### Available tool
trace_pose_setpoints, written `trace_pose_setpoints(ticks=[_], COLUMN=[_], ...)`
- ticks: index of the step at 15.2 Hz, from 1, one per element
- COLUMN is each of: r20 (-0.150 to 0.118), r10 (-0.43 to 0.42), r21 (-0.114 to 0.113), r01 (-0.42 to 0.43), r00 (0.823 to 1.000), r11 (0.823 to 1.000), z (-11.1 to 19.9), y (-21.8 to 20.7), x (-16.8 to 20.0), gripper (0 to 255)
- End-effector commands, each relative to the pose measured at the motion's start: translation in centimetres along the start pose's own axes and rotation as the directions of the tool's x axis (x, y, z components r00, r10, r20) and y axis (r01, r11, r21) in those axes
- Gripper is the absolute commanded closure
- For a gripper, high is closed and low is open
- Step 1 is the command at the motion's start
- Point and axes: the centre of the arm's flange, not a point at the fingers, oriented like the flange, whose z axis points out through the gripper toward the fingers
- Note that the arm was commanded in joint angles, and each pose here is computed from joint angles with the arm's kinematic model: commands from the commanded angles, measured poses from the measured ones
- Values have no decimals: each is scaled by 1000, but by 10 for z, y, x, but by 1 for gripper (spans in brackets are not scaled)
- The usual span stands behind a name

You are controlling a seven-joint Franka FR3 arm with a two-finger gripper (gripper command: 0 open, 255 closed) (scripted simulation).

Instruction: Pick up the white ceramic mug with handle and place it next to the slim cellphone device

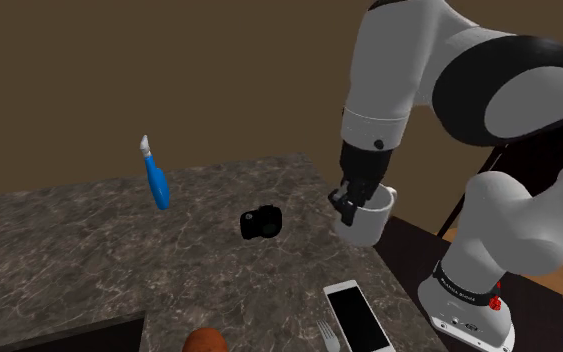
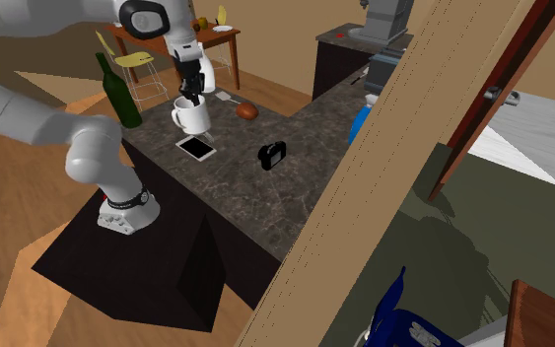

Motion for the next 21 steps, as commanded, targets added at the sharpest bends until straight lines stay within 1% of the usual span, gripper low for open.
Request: trace_pose_setpoints(ticks=[1,21], r20=[0,0], r10=[1,1], r21=[0,0], r01=[-1,-1], r00=[1000,1000], r11=[1000,1000], z=[-2,-9], y=[-3,-30], x=[-30,-293], gripper=[255,255])
